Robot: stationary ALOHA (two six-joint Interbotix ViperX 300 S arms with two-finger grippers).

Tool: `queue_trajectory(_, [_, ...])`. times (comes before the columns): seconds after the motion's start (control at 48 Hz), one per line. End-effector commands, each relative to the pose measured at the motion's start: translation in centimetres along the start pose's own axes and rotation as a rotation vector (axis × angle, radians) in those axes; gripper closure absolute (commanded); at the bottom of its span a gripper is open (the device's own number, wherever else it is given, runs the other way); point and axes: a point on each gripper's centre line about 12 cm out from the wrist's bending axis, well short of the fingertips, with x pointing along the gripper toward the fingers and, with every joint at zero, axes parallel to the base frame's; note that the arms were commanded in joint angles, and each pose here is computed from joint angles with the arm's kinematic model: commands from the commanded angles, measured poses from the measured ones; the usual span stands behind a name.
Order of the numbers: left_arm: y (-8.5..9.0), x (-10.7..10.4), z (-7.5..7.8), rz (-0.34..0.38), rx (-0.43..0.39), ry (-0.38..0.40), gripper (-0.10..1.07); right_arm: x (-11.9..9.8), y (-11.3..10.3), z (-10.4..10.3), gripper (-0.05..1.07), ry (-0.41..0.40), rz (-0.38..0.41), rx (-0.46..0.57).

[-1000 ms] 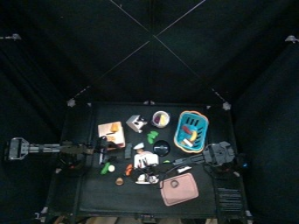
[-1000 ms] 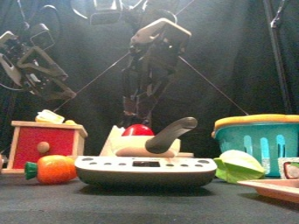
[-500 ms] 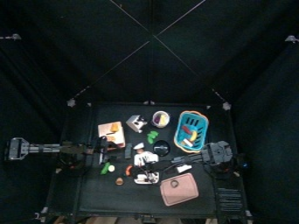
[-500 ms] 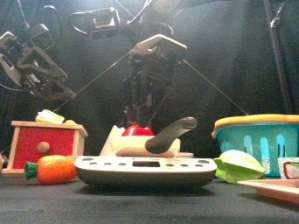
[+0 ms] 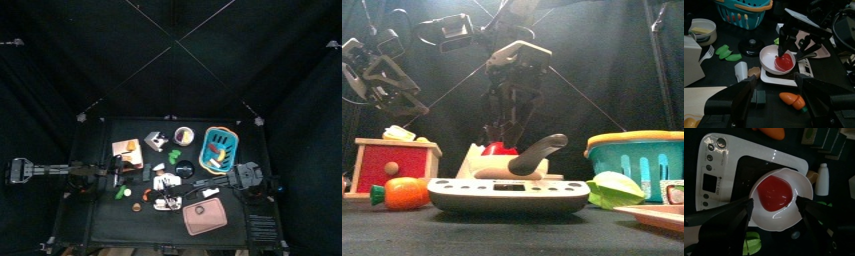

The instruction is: Grab apple

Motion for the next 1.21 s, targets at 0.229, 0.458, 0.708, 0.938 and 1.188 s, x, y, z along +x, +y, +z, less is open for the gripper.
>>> queue_trajectory(0.229, [0.2, 0.0, 0.3, 0.008, -0.005, -0.012, 0.02, -1.1, -1.0, 0.5, 0.03, -0.031, -0.033, -0.003])
queue_trajectory(0.458, [0.4, 0.0, 0.3, 0.016, -0.008, -0.012, 0.02, -0.1, -1.1, 0.2, 0.03, -0.011, -0.027, 0.000])
queue_trajectory(0.708, [0.4, 0.0, 0.2, 0.017, -0.008, -0.011, 0.02, 0.6, -1.5, 0.2, 0.04, -0.033, -0.022, 0.014])
queue_trajectory(0.938, [0.4, 0.0, 0.3, 0.019, -0.008, -0.012, 0.02, 1.5, -1.8, -0.3, 0.06, -0.037, -0.015, 0.025])
queue_trajectory(1.188, [0.4, 0.0, 0.3, 0.019, -0.008, -0.012, 0.02, 2.2, -2.0, -0.7, 0.20, -0.042, 0.008, 0.051])
